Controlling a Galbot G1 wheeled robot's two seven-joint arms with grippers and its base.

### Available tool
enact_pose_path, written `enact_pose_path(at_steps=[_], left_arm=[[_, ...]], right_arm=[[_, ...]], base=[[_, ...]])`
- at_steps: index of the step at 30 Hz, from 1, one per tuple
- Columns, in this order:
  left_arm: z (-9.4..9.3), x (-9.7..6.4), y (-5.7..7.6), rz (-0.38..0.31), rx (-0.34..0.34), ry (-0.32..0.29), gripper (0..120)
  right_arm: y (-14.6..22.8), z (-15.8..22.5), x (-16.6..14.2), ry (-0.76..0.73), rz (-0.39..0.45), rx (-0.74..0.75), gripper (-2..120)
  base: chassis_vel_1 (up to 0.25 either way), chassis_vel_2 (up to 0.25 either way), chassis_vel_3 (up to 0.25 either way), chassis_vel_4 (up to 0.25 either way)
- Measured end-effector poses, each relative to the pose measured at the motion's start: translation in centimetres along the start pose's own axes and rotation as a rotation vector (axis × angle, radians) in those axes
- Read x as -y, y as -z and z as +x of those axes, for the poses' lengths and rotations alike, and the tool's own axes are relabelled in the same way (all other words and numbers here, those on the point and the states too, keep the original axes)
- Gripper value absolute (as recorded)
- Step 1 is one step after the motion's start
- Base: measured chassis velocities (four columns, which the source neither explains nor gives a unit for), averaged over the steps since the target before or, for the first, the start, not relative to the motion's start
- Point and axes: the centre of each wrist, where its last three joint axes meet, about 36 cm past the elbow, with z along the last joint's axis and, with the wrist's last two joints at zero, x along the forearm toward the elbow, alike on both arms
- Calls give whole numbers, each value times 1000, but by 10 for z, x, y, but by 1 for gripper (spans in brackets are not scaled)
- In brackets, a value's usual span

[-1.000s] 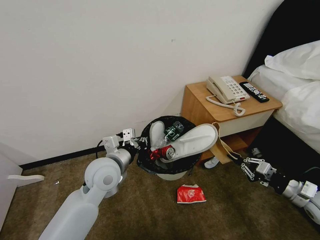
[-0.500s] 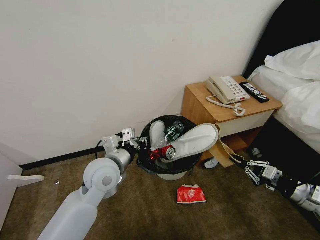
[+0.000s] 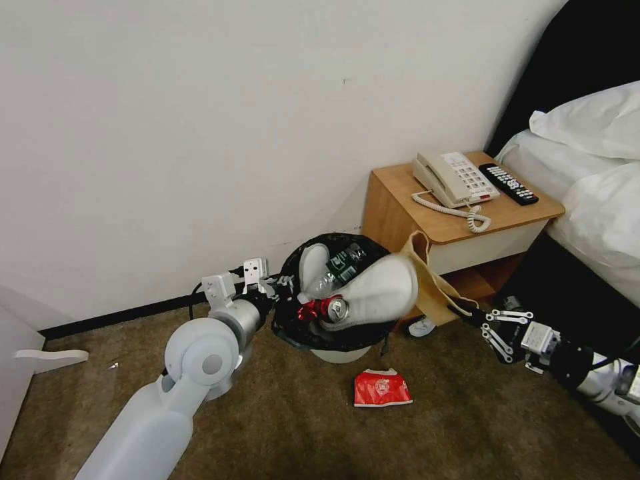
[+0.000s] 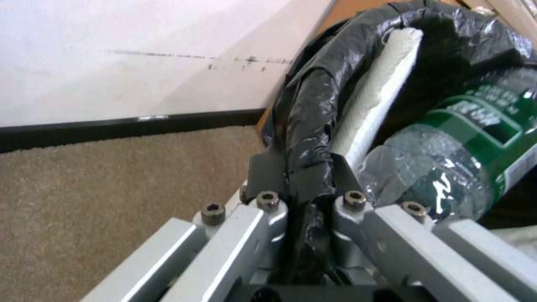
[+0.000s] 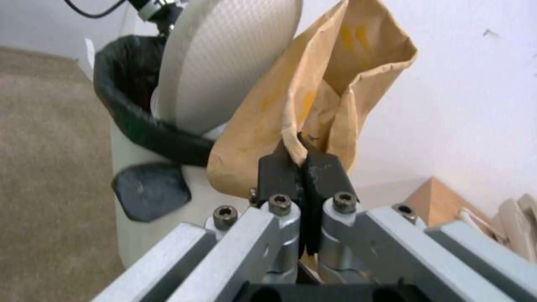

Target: Pick up the trash bin, then pick up the garbage from the floor and place it into the trash bin.

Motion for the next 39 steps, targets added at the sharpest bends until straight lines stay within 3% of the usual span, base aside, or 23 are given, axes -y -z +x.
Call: enact_pose_path(at_steps=[21, 30, 39], left_arm=[[-2, 0, -3, 0, -6, 5, 3], [0, 8, -21, -26, -50, -7, 3], [0, 9, -23, -30, -54, -10, 3]], right_arm=[[15, -8, 13, -32, 18, 44, 0], [15, -10, 16, -53, 17, 52, 0], [38, -28, 31, -68, 35, 98, 0]], base=[[0, 0, 0, 0], [0, 0, 0, 0], [0, 0, 0, 0]])
